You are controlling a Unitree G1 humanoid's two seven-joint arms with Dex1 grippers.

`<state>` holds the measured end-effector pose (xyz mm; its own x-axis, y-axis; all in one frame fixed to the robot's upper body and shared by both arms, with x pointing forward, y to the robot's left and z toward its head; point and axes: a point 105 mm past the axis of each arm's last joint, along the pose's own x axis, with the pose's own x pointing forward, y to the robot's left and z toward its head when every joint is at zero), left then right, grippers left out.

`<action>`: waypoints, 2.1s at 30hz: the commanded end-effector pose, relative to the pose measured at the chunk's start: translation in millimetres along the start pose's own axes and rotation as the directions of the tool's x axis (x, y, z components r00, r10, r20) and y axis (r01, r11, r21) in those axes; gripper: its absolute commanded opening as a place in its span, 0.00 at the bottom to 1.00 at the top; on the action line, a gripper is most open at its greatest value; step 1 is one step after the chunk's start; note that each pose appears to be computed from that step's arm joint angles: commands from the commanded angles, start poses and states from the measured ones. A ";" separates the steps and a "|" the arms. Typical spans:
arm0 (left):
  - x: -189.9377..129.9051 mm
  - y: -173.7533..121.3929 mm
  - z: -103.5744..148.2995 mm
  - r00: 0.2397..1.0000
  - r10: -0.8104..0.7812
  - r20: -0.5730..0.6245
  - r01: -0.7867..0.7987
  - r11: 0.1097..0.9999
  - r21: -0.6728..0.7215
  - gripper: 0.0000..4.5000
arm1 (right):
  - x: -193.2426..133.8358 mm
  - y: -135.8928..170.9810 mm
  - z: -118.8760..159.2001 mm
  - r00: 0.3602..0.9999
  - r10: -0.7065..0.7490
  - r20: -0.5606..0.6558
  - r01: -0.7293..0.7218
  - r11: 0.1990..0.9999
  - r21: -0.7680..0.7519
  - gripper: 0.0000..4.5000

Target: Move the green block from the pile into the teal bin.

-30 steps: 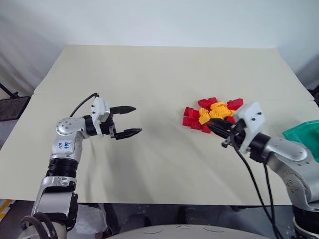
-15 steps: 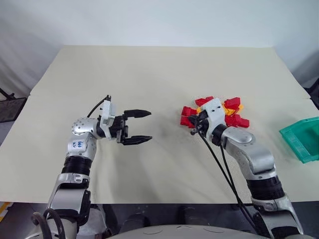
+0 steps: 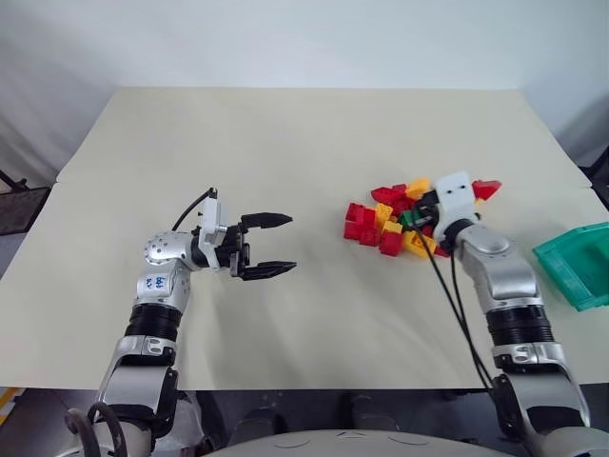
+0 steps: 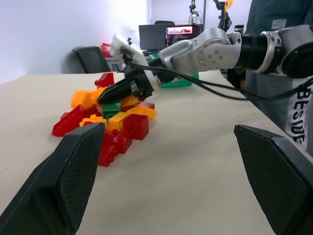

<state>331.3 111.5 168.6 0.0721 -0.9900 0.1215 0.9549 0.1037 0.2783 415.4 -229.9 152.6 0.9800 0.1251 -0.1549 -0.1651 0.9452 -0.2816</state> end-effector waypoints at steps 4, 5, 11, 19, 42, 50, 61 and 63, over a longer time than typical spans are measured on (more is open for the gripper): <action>2.9 2.6 7.1 1.000 0.001 0.007 -0.001 0.999 0.043 1.00 | -9.4 -14.2 15.8 0.998 -0.017 0.058 0.019 0.999 -0.034 0.01; 3.3 2.7 7.0 1.000 0.002 0.008 -0.002 0.999 0.044 1.00 | -9.8 -11.7 16.0 0.998 -0.002 0.057 0.005 0.999 -0.042 0.01; 5.2 1.1 6.1 1.000 0.000 0.013 -0.001 0.999 0.044 1.00 | -17.2 26.3 13.5 0.982 0.186 0.026 -0.183 0.979 -0.093 0.01; 3.4 -0.5 6.8 1.000 0.010 0.019 -0.011 0.999 0.052 1.00 | -61.2 33.5 38.3 0.942 0.329 0.069 -0.319 0.939 -0.124 0.01; -12.6 12.8 13.4 0.999 -0.007 -0.035 0.009 0.998 0.057 1.00 | -193.9 -68.1 26.3 0.931 0.354 -0.094 -0.357 0.934 -0.026 0.99; -16.4 13.8 15.2 0.999 0.016 -0.044 -0.013 0.998 0.062 1.00 | -143.5 -47.2 38.7 0.924 0.368 -0.107 -0.375 0.926 -0.046 0.99; -12.7 5.6 13.2 0.999 0.041 -0.017 -0.040 0.997 0.072 1.00 | -41.2 -8.9 59.5 0.788 0.533 -0.307 -0.592 0.793 -0.144 0.99; -12.9 3.5 12.6 0.999 0.049 -0.015 -0.047 0.996 0.073 1.00 | -31.1 -8.5 58.8 0.772 0.534 -0.344 -0.610 0.775 -0.164 0.99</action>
<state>332.5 124.0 170.6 0.1196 -0.9880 0.0978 0.9411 0.1442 0.3059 389.1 -213.4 214.6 0.6262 0.5309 -0.5710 -0.7490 0.6131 -0.2512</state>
